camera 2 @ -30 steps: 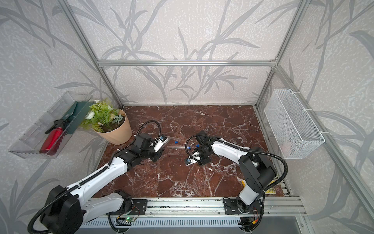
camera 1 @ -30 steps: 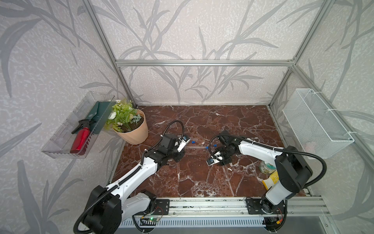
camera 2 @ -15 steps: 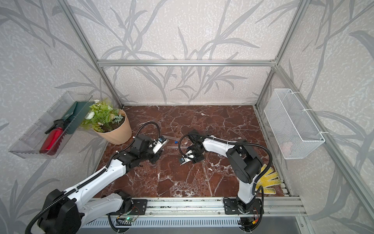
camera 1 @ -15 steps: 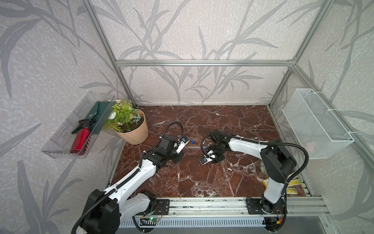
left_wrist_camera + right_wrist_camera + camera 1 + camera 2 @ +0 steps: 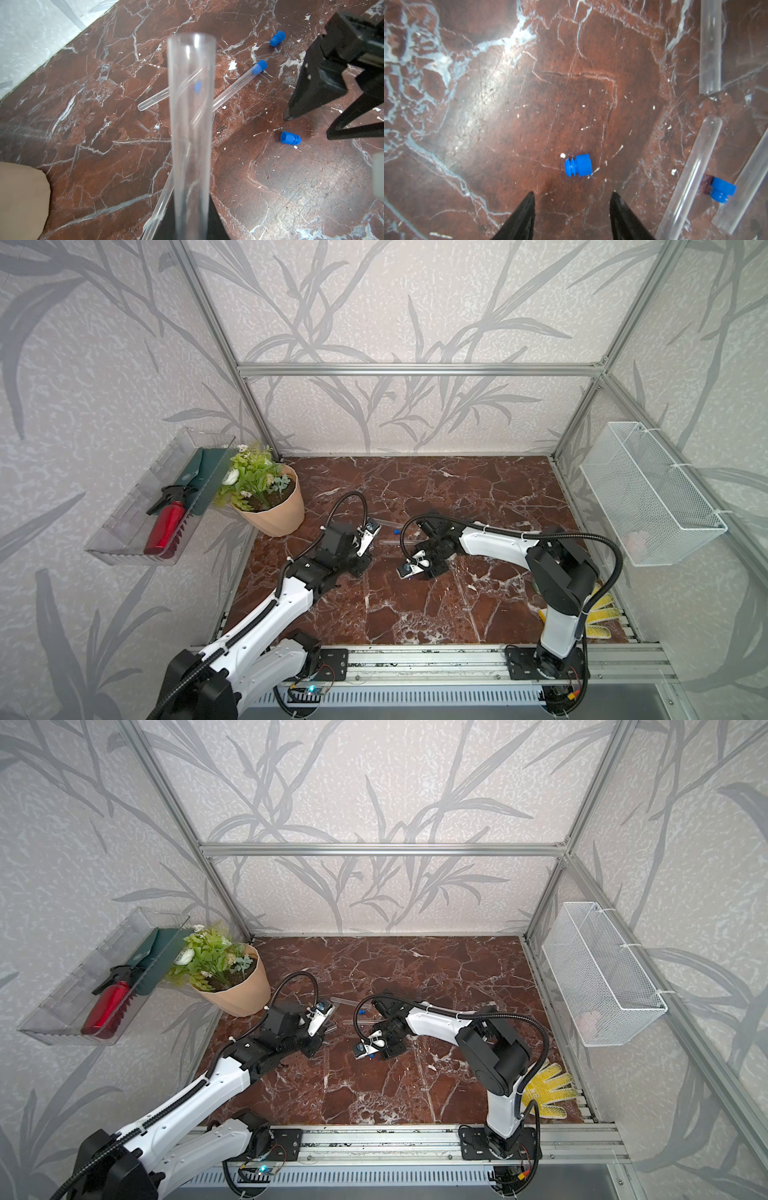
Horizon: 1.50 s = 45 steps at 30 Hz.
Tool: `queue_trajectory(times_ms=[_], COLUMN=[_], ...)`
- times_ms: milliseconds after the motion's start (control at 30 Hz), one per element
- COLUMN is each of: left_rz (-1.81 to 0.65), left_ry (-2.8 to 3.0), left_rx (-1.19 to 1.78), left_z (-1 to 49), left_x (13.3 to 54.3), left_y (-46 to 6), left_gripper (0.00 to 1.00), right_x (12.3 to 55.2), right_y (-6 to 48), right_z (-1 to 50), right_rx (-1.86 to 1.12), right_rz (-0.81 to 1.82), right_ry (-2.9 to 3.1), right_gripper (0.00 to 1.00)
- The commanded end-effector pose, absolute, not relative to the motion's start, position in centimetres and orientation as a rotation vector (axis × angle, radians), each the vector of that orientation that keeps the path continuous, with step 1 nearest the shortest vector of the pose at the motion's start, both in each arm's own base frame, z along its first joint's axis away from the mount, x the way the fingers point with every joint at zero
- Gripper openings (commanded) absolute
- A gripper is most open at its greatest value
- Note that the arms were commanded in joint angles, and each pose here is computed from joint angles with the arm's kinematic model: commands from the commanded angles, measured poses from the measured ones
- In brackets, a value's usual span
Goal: Insert stoppers into test tubes
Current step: Move the stopper to the center of the board, then pick up the stopper from the center of the board.
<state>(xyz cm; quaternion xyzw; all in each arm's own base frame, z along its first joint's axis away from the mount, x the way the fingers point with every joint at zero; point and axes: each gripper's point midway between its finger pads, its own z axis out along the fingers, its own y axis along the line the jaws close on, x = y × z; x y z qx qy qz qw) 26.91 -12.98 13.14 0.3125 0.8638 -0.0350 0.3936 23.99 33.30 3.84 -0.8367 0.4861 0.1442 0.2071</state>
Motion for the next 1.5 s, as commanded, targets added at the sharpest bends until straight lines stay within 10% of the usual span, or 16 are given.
queue_trajectory(times_ms=[0, 733, 1467], left_rz=[-0.081, -0.028, -0.023], left_ry=[2.203, 2.180, 2.167], left_rx=[0.645, 0.541, 0.460], left_z=[13.6, 14.7, 15.1], left_x=[27.1, 26.5, 26.5], left_y=[-11.8, -10.0, -9.2], left_gripper=[0.00, 0.00, 0.00], right_x=[23.2, 21.2, 22.8], right_y=[34.4, 36.7, 36.6], right_z=[3.5, 3.3, 6.4], right_rx=[-2.305, -2.331, -1.731], right_rz=[0.466, 0.560, 0.299], right_ry=[1.372, 1.373, 1.984], right_gripper=[0.58, 0.56, 0.55])
